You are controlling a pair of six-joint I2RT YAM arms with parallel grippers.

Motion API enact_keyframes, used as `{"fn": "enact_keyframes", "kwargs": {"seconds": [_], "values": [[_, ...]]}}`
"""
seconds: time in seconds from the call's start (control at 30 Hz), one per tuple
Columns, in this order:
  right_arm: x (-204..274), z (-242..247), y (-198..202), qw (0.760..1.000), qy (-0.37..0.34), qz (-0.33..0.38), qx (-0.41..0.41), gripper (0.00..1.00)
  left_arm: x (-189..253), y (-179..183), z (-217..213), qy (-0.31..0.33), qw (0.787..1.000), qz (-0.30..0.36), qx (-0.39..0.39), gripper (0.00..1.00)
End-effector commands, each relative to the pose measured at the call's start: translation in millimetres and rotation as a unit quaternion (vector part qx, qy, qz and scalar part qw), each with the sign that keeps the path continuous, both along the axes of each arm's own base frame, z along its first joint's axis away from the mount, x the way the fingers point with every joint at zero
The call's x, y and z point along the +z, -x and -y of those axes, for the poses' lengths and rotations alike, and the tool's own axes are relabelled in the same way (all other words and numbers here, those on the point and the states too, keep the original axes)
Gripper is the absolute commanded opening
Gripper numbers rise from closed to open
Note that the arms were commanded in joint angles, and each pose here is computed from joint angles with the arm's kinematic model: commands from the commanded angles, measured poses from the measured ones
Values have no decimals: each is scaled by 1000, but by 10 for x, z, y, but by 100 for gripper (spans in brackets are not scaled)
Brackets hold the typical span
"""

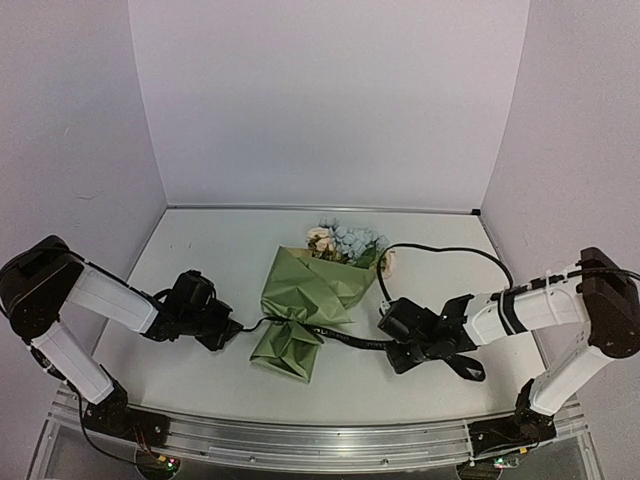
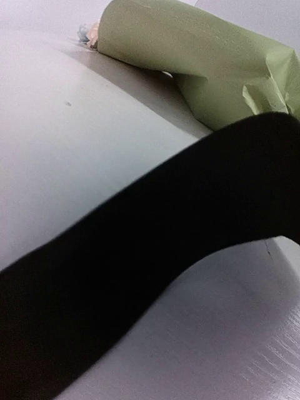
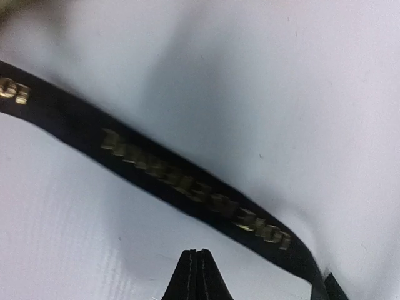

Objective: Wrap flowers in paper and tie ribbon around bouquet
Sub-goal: Tie the ribbon around the folded bouquet, then adjust the folded bouquet at the center of the board.

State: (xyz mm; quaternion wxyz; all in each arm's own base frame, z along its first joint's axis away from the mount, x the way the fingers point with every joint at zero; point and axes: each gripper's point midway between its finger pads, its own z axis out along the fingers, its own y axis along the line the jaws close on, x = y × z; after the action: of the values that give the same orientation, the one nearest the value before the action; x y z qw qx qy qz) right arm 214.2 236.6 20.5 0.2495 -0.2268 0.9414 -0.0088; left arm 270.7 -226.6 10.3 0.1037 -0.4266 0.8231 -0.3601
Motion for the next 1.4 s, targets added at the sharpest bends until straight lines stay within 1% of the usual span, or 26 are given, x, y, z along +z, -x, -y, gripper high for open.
{"fn": "enact_keyframes", "kwargs": {"seconds": [0.0,0.03,0.07,0.13,0.2,0.27,0.3,0.33,0.37,0.4,0.47,0.53,0.6,0.7,0.73,0.8,0.9,1.0,1.07,1.13,1.17,1.23,1.27,1.33,1.37], "values": [[23,-13,72,999,-29,-24,-28,0,30,-38,33,-53,995,37,-70,0],[87,-60,62,999,-41,-22,-27,0,60,-63,80,-58,993,48,-88,0],[193,-99,41,998,-55,-15,-27,6,85,-77,123,-58,992,52,-101,0],[436,-177,-1,997,-80,0,-19,30,107,-88,177,-59,989,59,-122,0],[701,-324,-19,994,-108,4,2,45,147,-95,210,-68,985,67,-143,0],[878,-529,-17,990,-136,-6,34,56,218,-120,223,-82,980,82,-160,1],[937,-639,-26,988,-149,-14,47,59,245,-122,204,-94,978,87,-167,6],[968,-742,-29,985,-160,-27,60,62,270,-118,174,-107,975,91,-174,14],[1011,-849,-38,981,-176,-42,69,63,313,-121,154,-115,972,99,-178,25],[1039,-957,-86,977,-192,-60,73,64,380,-129,130,-127,968,112,-185,34],[1078,-1124,-167,971,-210,-80,86,64,522,-127,98,-143,960,133,-201,46],[1128,-1255,-241,965,-225,-91,97,64,666,-122,67,-161,951,149,-217,52],[1128,-1339,-338,961,-237,-103,97,64,814,-94,23,-181,940,167,-238,55],[1112,-1431,-467,957,-249,-118,94,63,1115,-105,37,-196,918,216,-268,55],[1122,-1471,-496,954,-255,-123,95,62,1203,-120,80,-196,910,231,-282,53],[1116,-1534,-537,950,-264,-134,97,60,1393,-131,301,-172,890,270,-325,44],[1022,-1571,-538,948,-264,-150,92,57,1659,-121,706,-129,851,340,-379,35],[928,-1567,-540,949,-259,-159,82,51,1646,-61,1071,-108,814,372,-434,28],[895,-1562,-563,950,-258,-161,76,46,1580,32,1287,-82,794,380,-468,22],[861,-1555,-578,950,-256,-163,71,41,1498,150,1461,-58,776,386,-495,19],[846,-1547,-591,950,-256,-164,67,38,1454,198,1519,-51,770,388,-505,17],[839,-1538,-624,950,-258,-165,60,29,1324,277,1569,-45,764,380,-520,10],[844,-1535,-647,950,-260,-165,57,22,1242,303,1565,-45,764,371,-525,7],[867,-1511,-708,951,-261,-159,47,3,1089,361,1542,-42,766,356,-534,2],[884,-1504,-749,952,-262,-154,40,1,1022,401,1525,-39,766,350,-539,1]]}}
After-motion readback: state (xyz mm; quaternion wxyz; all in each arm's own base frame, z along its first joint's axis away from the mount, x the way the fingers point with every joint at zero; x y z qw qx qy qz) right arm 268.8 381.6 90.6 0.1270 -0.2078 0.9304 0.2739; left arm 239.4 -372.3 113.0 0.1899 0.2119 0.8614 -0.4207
